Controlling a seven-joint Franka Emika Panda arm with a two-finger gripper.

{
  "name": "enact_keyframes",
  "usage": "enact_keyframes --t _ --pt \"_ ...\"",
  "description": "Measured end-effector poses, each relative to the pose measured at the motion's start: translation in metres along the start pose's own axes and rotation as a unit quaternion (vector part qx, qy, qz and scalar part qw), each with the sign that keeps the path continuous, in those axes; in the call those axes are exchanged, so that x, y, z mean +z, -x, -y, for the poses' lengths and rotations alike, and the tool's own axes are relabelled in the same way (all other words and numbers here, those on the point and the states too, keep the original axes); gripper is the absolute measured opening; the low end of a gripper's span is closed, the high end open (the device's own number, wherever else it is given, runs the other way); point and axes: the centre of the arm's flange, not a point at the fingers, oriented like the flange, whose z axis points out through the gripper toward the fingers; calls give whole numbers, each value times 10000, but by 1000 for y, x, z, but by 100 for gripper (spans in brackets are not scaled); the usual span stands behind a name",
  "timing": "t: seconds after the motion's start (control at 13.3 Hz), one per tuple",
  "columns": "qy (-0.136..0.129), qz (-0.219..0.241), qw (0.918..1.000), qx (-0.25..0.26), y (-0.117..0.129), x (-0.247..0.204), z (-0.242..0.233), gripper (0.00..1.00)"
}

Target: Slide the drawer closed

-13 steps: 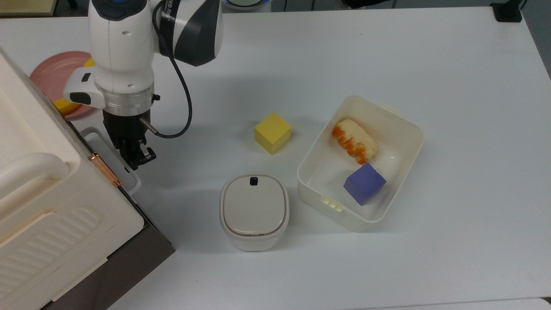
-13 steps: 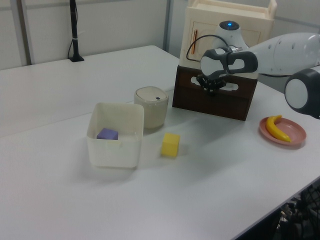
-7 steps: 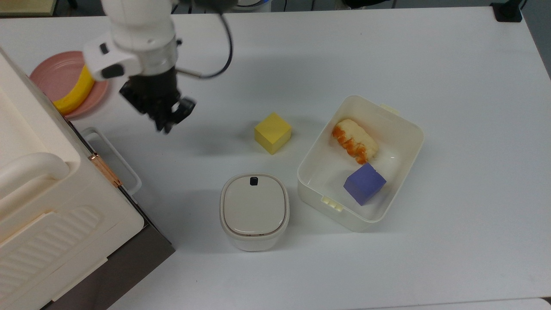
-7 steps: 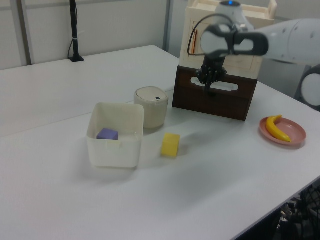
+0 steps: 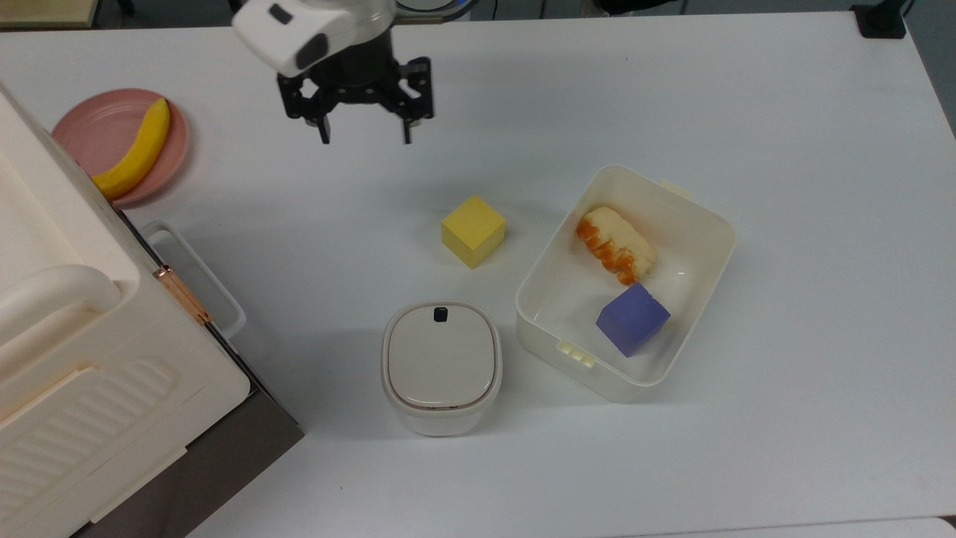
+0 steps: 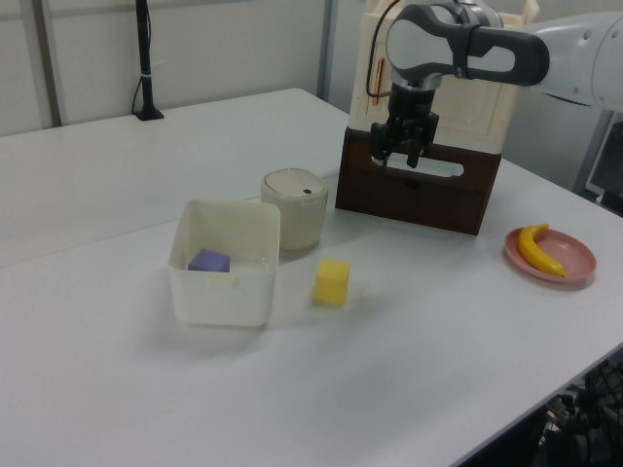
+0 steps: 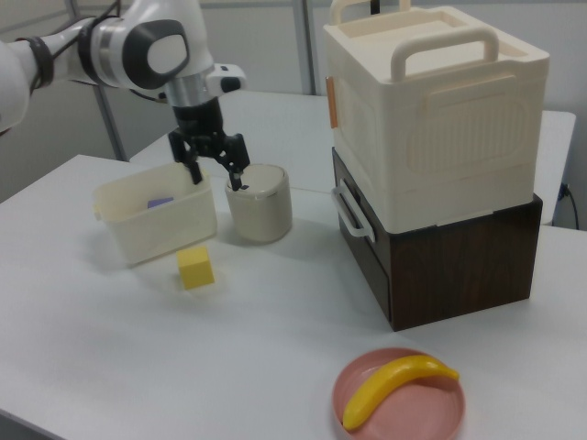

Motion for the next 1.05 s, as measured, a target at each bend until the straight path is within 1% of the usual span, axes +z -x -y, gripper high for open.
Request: enact_keyframes --t 0.08,0.45,1.05 --pt "22 64 9999 -81 1 1 9 100" --pt "32 184 9998 -45 3 3 8 100" --pt "34 199 9998 24 4 2 8 100"
